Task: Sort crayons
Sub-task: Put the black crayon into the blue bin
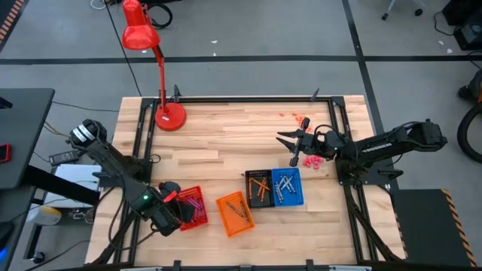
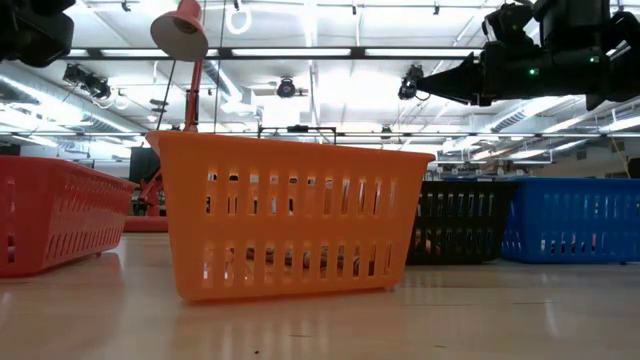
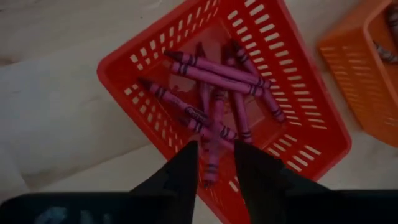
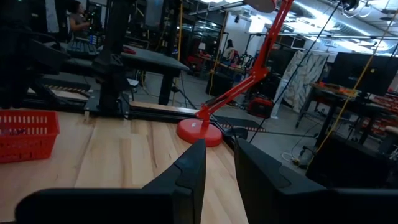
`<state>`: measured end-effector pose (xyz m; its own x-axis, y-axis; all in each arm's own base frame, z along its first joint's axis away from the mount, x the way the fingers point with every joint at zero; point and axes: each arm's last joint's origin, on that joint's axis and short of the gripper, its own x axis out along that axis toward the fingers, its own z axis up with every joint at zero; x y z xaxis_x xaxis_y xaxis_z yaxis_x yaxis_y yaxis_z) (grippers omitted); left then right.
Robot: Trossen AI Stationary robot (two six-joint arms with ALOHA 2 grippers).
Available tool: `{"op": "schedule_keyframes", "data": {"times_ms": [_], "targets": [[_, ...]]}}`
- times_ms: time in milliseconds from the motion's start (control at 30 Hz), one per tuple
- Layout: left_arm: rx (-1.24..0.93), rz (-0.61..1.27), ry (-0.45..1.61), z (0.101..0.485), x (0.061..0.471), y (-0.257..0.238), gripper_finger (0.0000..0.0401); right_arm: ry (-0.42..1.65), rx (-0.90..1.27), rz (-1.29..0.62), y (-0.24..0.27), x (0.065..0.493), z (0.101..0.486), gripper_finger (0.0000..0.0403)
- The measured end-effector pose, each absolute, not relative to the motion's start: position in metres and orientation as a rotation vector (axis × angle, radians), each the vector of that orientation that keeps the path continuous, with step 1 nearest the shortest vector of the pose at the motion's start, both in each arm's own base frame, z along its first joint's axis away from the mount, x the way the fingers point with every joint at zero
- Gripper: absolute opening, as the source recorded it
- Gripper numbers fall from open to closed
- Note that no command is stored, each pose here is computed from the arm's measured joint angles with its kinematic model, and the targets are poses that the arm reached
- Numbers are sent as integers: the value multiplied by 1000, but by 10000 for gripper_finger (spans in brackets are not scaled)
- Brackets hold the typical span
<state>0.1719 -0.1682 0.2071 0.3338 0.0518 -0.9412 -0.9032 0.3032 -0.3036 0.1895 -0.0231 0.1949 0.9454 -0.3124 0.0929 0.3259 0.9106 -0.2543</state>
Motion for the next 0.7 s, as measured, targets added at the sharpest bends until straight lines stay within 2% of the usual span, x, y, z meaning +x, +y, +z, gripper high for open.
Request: {"op": "schedule_keyframes", "data": {"times_ms": [167,367,533,700], "targets": [[-1042,754,984,215,175,-168,146,-51,-270,-329,-23,189,195,89],[-941,707,854,238,192,-160,144,-56,-254,-302,-22,190,195,89],[-831,736,831,238,212,-133,143,-52,-227,-297,-22,190,194,89],[-634,699,850,239,238,-95,143,-26,-197,-293,-22,190,191,89]]}}
